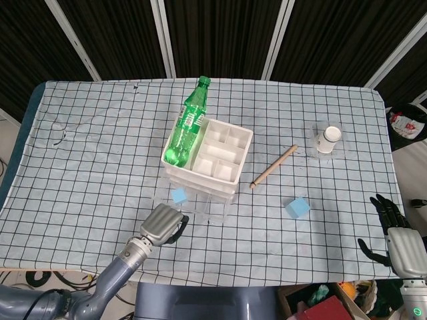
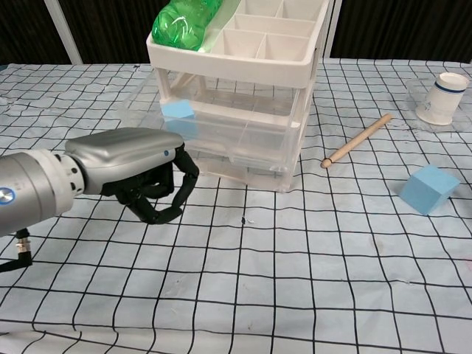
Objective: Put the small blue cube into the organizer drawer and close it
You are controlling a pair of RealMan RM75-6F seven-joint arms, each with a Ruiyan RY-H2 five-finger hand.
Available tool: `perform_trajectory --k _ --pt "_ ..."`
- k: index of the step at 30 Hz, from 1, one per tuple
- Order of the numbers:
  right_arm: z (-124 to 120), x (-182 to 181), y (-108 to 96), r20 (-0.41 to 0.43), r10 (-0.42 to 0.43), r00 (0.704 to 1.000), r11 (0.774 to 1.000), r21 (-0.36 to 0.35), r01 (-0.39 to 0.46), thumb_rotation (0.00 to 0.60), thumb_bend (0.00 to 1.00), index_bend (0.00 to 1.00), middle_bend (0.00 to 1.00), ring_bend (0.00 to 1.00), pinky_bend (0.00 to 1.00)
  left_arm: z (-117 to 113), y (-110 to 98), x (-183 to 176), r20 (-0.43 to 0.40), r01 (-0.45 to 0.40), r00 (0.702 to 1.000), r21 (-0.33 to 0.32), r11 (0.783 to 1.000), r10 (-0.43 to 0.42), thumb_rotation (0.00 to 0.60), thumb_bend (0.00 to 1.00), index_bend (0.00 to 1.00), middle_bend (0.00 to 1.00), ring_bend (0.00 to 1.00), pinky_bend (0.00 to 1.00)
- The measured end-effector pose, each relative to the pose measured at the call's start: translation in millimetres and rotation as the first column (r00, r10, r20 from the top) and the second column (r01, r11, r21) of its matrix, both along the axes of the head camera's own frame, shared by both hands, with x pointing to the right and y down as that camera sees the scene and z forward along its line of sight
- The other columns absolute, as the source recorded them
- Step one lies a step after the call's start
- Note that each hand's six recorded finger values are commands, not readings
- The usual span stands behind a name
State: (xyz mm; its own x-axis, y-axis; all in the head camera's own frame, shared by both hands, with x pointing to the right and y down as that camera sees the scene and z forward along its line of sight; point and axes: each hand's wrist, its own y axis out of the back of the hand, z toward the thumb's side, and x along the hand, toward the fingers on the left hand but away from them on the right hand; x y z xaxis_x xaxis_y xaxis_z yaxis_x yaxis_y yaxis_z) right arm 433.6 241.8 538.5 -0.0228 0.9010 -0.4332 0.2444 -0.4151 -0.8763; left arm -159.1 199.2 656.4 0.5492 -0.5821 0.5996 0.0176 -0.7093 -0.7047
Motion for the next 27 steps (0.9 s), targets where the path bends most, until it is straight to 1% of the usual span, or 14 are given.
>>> perform_trajectory --k 4,12,20,27 --pt "0.0 0.2 -0.1 0.0 0.001 1.0 1.0 0.0 -0.001 0.6 0.26 0.02 0.0 0.0 0.18 3.1 -6.4 12.1 -0.023 0.034 0.999 -0.003 0.999 -0.034 0.6 0.42 0.64 1.0 1.0 0.93" --pt "0.3 -0.1 0.0 0.001 -0.001 1.0 1.0 -0.002 0.001 0.6 0.26 0.02 0.0 0.0 0.18 6.2 -19.3 27.2 -0.042 0.064 0.997 0.023 0.998 -0.063 0.6 0.42 0.64 1.0 1.0 0.93" --pt "0.2 -0.8 0.3 -0.001 -0.005 1.0 1.0 -0.002 0.005 0.6 0.26 0.02 0.0 0.0 0.18 12.2 -23.4 43.3 -0.063 0.094 0.994 0.004 0.996 -0.093 0.6 0.42 0.63 1.0 1.0 0.93" --pt "-0.1 -0.7 0.7 0.003 -0.004 1.0 1.0 -0.003 0.004 0.6 0.26 0.02 0.0 0.0 0.18 12.2 -30.0 61.9 -0.087 0.108 0.991 0.023 0.994 -0.105 0.6 0.42 0.63 1.0 1.0 0.93"
